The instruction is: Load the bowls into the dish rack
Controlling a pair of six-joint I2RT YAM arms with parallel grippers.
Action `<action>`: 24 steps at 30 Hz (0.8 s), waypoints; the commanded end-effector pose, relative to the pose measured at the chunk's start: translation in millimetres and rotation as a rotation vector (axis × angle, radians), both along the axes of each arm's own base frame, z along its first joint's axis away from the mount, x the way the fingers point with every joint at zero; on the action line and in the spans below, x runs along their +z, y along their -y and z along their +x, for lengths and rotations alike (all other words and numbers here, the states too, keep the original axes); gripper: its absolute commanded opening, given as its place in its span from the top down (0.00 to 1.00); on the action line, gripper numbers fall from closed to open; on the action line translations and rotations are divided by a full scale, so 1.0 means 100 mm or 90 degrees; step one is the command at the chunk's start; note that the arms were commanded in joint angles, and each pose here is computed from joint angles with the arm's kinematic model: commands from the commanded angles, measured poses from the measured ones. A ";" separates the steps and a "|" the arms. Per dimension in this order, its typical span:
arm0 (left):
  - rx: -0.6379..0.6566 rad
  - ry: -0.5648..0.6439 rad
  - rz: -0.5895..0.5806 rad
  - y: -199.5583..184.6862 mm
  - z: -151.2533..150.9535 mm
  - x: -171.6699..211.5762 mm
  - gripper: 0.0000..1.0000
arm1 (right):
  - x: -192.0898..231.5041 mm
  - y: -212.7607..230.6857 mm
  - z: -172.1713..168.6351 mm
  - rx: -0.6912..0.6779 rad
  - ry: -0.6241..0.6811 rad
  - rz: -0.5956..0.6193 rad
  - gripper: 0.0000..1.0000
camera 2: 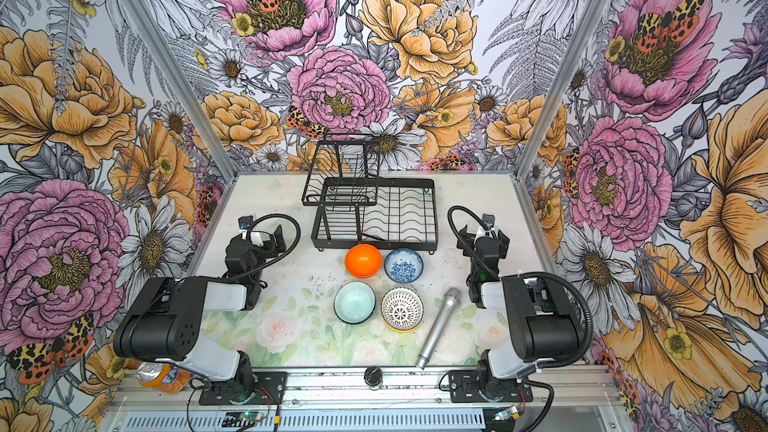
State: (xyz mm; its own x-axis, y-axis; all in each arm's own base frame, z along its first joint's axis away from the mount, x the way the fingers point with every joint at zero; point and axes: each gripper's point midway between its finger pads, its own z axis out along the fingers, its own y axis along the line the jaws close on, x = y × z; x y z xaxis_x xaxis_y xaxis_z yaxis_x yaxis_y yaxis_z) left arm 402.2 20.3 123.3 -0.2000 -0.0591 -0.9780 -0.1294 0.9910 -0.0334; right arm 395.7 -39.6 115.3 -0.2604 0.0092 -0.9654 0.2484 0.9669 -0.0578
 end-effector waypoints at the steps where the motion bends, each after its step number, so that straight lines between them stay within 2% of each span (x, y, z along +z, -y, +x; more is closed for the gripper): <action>1: -0.010 0.009 0.002 0.01 0.04 0.05 0.01 | 0.00 0.01 0.00 0.000 0.007 0.009 0.01; 7: 0.005 0.012 0.003 -0.02 0.04 0.11 0.01 | 0.05 0.00 0.00 0.000 0.013 0.005 0.00; 11: 0.116 -0.017 -0.007 -0.29 -0.01 0.27 0.01 | 0.20 0.01 -0.01 -0.020 -0.002 -0.008 0.01; 15: 0.153 -0.071 -0.019 -0.28 -0.07 0.45 0.01 | 0.46 -0.07 -0.07 -0.025 -0.012 -0.025 0.01; 19: 0.138 -0.143 -0.078 -0.15 -0.13 0.58 0.01 | 0.73 -0.20 -0.15 -0.011 -0.042 0.024 0.01; 22: 0.100 -0.197 -0.120 0.03 -0.20 0.59 0.01 | 0.90 -0.47 -0.14 0.069 -0.106 0.069 0.01; 24: 0.081 -0.229 -0.130 0.14 -0.28 0.60 0.01 | 0.98 -0.62 -0.16 0.105 -0.144 0.069 0.01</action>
State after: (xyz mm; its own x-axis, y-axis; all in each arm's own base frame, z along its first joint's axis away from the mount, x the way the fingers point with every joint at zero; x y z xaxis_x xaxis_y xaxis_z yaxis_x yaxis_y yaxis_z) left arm 401.4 23.3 222.2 -0.3007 -0.2398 -0.9231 -0.2935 0.9442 -0.1497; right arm 396.4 0.7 236.1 -0.2738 0.0448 -0.9608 0.1709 0.9853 -0.0028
